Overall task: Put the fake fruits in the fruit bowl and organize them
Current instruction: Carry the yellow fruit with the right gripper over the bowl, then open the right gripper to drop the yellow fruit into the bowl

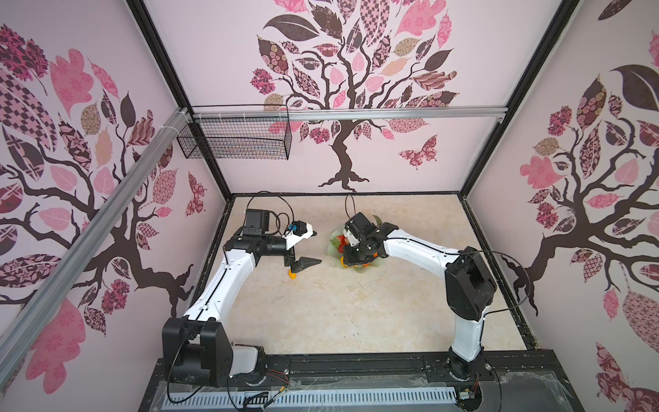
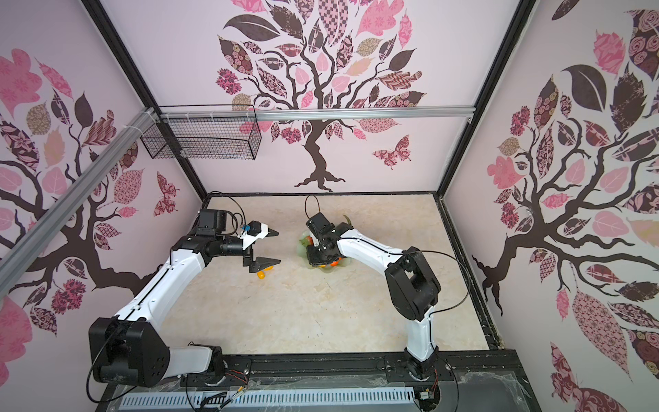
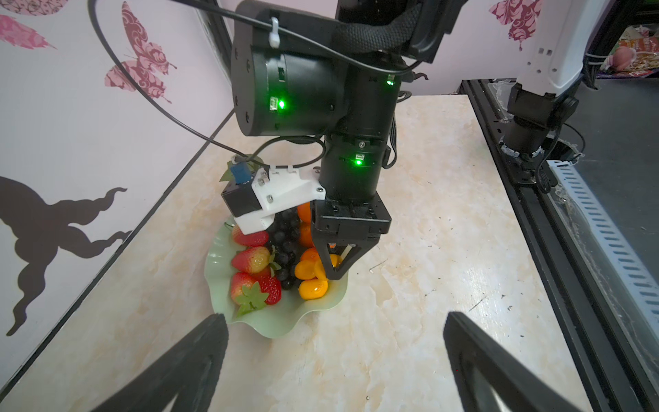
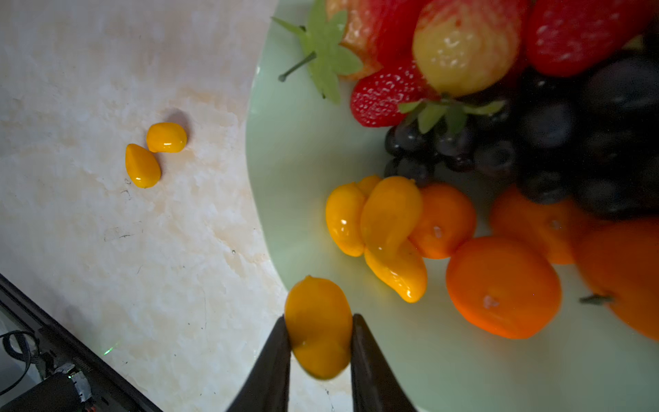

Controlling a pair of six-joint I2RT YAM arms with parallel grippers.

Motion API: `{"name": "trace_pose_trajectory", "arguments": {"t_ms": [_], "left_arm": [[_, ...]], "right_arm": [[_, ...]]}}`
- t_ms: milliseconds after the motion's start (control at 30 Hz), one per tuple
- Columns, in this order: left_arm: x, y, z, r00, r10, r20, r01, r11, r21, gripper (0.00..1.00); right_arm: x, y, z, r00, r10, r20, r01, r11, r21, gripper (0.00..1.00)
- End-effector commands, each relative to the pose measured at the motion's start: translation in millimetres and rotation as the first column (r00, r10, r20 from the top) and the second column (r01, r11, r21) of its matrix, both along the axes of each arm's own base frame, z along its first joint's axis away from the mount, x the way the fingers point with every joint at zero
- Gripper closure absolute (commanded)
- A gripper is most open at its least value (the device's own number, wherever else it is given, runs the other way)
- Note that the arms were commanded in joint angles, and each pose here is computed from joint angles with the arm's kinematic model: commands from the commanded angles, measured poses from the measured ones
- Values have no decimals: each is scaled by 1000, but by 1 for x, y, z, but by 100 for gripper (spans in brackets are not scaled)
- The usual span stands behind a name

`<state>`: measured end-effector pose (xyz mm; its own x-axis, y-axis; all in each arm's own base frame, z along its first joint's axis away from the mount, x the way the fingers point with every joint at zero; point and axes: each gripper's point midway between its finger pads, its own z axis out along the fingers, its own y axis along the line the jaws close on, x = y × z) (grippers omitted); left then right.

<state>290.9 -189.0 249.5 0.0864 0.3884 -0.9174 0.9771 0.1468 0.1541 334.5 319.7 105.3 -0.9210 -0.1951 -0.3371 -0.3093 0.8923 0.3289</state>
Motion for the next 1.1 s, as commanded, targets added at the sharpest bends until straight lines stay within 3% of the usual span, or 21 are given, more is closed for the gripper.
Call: {"name": "trace_pose_trajectory", "arguments": {"t_ms": [0, 433, 1067], "left_arm": [[-1, -7, -18, 999, -7, -37, 8, 1000, 26, 1], [-21, -35, -34, 993, -94, -69, 100, 991, 88, 2], [-20, -33, -35, 995, -78, -61, 84, 990, 110, 2]], "right_arm": [[3, -12, 25, 998, -21, 63, 20, 1000, 18, 72], [7, -45, -8, 996, -69, 56, 75, 990, -117, 70], [11, -46, -8, 995, -76, 66, 84, 988, -126, 62]]}}
